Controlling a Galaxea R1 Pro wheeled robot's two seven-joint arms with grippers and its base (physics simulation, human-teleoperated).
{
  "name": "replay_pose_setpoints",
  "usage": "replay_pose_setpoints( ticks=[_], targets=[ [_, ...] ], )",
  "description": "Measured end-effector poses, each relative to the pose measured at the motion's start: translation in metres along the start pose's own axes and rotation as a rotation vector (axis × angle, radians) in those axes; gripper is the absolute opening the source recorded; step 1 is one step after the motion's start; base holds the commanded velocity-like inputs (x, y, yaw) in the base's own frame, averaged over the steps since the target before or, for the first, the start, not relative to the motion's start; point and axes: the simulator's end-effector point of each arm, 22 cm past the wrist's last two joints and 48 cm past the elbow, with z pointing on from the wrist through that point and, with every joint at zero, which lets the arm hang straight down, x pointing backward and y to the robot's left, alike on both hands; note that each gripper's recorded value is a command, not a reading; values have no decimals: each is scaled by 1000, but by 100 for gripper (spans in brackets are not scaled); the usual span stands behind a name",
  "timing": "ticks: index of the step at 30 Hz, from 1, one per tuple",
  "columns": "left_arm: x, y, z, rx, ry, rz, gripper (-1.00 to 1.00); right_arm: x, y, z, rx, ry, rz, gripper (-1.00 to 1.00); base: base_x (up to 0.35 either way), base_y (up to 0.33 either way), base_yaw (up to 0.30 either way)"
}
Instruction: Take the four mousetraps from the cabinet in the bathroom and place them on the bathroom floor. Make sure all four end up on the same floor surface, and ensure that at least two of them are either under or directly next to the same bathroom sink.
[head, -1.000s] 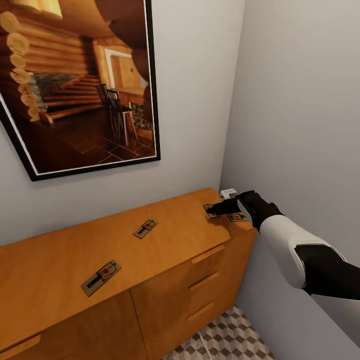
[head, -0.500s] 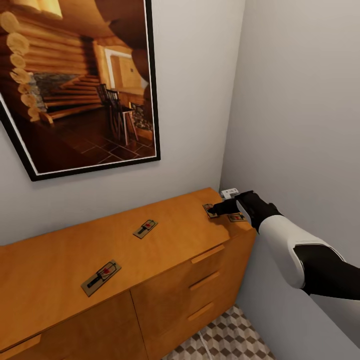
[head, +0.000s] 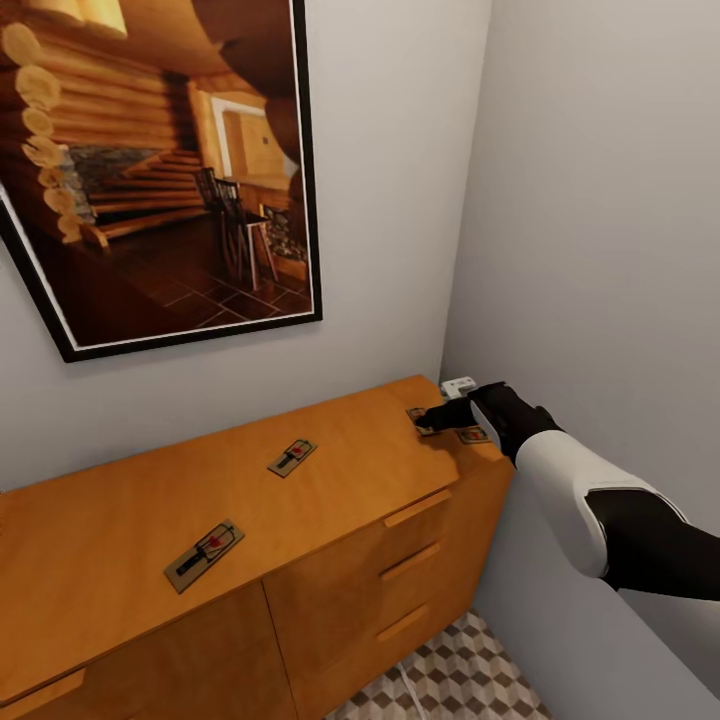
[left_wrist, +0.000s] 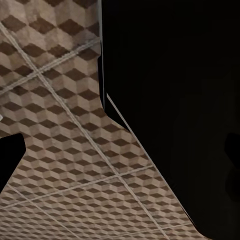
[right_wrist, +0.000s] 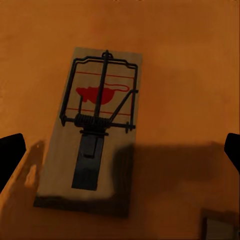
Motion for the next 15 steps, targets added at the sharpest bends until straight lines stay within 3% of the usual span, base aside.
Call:
replay_pose_setpoints(
  ticks=[15],
  targets=[
    [0,-3,0,5,0,1,100,0,3,1,-3,0,-1,100,0,21,0]
  ],
)
